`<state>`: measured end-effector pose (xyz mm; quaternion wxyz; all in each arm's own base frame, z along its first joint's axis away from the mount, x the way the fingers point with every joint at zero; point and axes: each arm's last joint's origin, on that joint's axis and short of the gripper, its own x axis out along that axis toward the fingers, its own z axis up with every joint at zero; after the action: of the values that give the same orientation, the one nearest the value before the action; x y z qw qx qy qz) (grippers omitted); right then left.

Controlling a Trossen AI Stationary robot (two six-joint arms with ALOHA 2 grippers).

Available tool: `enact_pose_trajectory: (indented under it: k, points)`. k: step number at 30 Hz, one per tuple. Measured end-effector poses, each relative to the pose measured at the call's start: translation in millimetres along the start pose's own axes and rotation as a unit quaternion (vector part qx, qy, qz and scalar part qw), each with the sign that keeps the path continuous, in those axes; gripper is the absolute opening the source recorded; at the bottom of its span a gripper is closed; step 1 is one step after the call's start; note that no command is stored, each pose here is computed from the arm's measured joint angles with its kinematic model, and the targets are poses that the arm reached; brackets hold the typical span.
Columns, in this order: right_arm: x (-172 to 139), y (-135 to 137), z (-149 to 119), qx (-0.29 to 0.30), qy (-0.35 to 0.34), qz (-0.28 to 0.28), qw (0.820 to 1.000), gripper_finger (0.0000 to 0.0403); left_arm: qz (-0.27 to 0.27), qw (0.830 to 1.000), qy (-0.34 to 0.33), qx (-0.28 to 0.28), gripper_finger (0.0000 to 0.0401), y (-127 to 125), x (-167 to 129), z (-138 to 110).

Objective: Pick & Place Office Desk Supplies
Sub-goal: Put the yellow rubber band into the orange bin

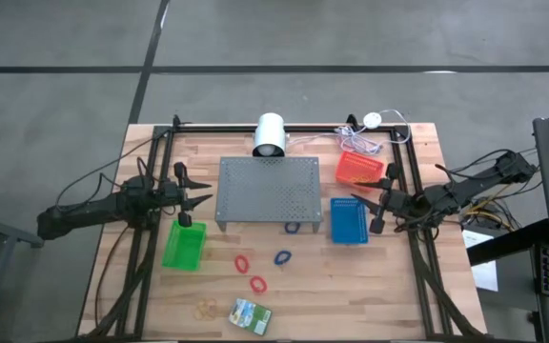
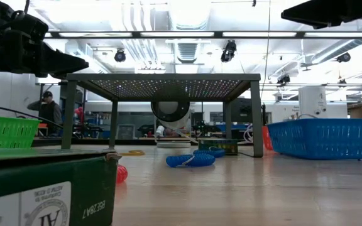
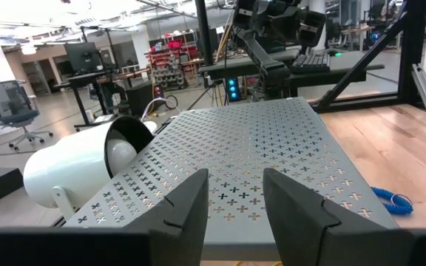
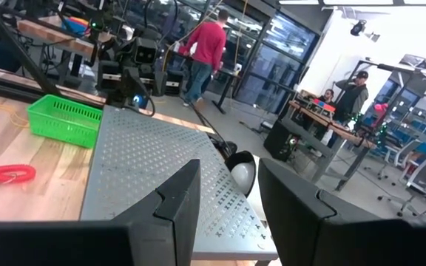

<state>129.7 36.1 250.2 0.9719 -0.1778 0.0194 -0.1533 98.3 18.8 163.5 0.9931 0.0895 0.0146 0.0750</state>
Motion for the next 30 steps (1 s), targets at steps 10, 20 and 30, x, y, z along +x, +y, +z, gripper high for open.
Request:
enact_pose_trajectory:
  k: [10, 20, 30]
  points:
    - [0.0, 0.0, -0.1, 0.000, 0.000, 0.000, 1.000, 0.0134, 0.000, 1.000, 0.000, 0.000, 0.0134, 0.0, 0.0, 0.0]
    - [0.0, 0.1, -0.2, 0.000, 0.000, 0.000, 1.000, 0.0134, 0.000, 1.000, 0.000, 0.000, 0.0134, 0.0, 0.0, 0.1]
    - [0.0, 0.1, -0.3, -0.001, 0.001, 0.000, 1.000, 0.0134, 0.009, 0.998, 0.002, -0.058, 0.0134, 0.5, 0.0, -0.3]
